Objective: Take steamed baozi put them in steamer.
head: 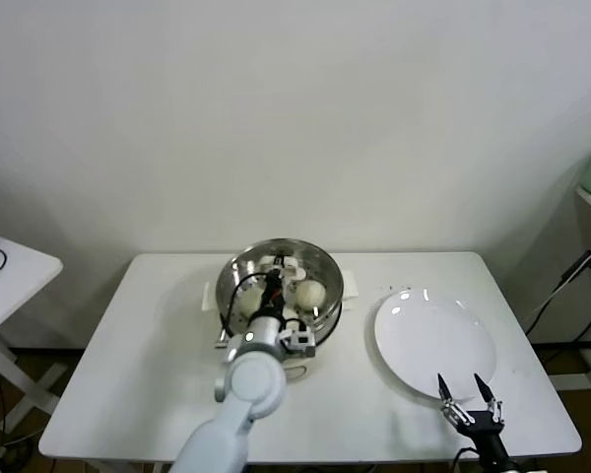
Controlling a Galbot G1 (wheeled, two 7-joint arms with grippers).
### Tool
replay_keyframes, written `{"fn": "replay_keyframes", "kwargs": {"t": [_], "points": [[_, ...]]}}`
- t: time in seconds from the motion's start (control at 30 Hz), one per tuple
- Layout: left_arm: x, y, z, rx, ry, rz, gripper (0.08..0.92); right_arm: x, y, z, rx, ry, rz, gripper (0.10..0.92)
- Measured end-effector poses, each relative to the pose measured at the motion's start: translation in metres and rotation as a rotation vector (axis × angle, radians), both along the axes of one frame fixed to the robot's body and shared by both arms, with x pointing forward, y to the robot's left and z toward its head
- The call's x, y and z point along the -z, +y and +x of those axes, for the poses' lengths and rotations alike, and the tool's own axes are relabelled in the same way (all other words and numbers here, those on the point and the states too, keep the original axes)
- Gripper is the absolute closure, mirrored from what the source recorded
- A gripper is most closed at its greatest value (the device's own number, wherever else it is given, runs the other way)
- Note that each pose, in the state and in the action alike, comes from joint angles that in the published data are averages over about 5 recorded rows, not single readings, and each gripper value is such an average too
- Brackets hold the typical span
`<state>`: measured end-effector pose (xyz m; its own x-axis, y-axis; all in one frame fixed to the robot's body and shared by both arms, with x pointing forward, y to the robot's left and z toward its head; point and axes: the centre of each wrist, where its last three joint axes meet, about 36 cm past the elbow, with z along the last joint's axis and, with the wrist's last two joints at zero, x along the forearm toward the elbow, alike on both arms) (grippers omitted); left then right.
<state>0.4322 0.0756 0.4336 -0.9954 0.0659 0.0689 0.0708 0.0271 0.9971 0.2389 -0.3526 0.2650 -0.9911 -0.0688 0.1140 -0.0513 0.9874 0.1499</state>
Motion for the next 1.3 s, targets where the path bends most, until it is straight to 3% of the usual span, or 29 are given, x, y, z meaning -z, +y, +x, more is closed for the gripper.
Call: {"fn": "replay_keyframes", "kwargs": {"t": [0.73,1.03,1.3], "points": [[-0.001,0.008,-0.013,0.005,-0.003,-0.008,0.188,0.002,0.002,-0.003,-0.004,0.002,0.0,0.2],[-0.011,0.022,-0.031,0.014,-0.002,-0.054,0.177,0.004,0.005,-0.005,-0.009,0.01,-0.001,0.2],[-0.03,0.05,-0.058,0.014,-0.028,-0.153,0.177,0.004,0.005,-0.004,-0.013,0.016,-0.005,0.2]]}}
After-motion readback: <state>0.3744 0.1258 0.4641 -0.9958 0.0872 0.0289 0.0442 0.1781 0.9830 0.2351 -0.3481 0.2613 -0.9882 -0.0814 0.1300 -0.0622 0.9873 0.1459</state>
